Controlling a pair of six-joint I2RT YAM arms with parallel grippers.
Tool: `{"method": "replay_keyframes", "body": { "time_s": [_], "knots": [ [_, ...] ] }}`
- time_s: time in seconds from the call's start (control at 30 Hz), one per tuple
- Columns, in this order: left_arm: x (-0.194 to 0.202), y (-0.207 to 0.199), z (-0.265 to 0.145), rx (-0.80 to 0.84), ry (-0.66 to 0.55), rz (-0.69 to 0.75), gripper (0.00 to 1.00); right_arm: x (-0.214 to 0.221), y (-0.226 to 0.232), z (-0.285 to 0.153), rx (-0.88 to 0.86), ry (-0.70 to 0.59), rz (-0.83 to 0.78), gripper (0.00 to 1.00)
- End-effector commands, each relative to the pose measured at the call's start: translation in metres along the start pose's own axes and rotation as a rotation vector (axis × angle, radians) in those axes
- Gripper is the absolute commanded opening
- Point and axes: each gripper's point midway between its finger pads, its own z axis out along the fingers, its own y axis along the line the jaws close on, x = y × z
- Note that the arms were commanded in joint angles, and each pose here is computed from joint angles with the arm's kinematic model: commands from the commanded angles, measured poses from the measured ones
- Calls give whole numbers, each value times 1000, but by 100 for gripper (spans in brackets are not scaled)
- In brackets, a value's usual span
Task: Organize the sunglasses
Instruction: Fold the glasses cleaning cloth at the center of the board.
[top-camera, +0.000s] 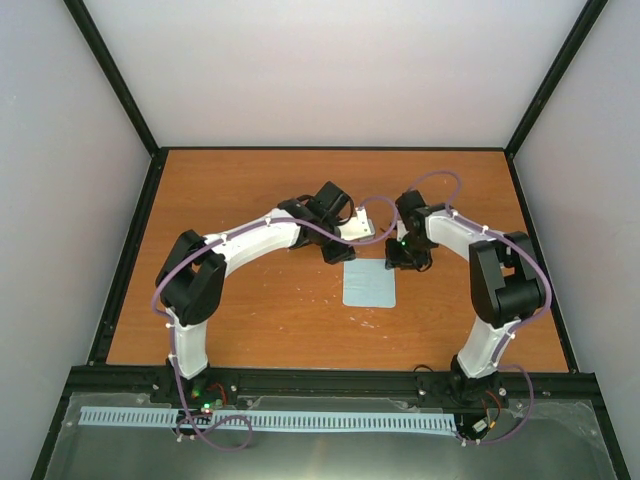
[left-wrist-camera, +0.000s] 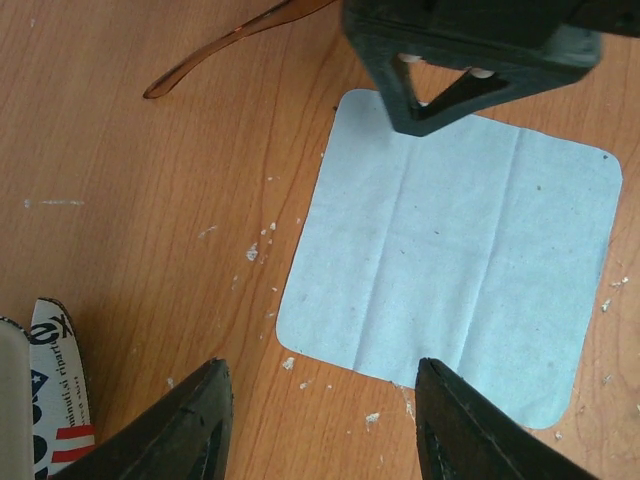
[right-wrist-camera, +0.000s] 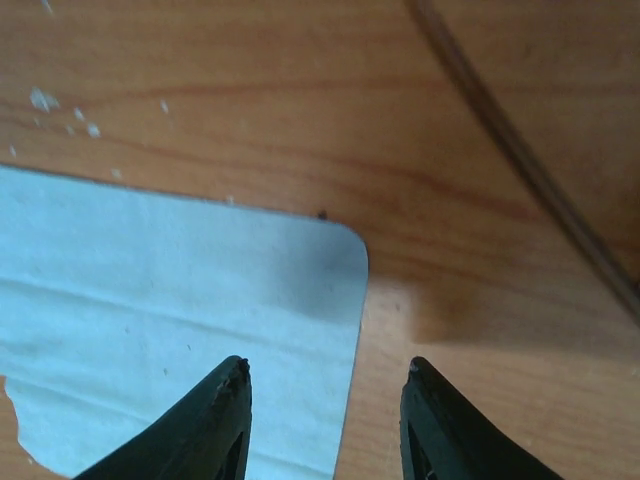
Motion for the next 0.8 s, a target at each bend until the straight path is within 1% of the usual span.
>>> {"method": "replay_keyframes", "body": {
  "time_s": [0.0, 0.13, 0.33, 0.5, 0.6, 0.7, 0.77],
  "knots": [
    [-8, 3, 2, -5, -36, -36, 51, -25, 4, 0, 22, -52, -18, 41],
    [-6, 4, 3, -13, -34, -41, 51, -30, 5, 9, 42, -31, -33, 39],
    [1, 7, 7, -31, -23, -52, 51, -22, 5, 22, 72, 1, -45, 35],
    [4, 12, 9, -41, -26, -77, 51, -18, 8, 31, 85, 20, -51, 23],
    [9, 14, 12, -36, -20, -102, 51, -12, 9, 35, 98, 38, -59, 15],
    [14, 16, 18, -10, -11, -139, 52, -8, 5, 37, 114, 46, -56, 4],
    [16, 17, 23, 8, -5, -160, 53, -7, 1, 35, 138, 39, -50, 3]
  ]
}}
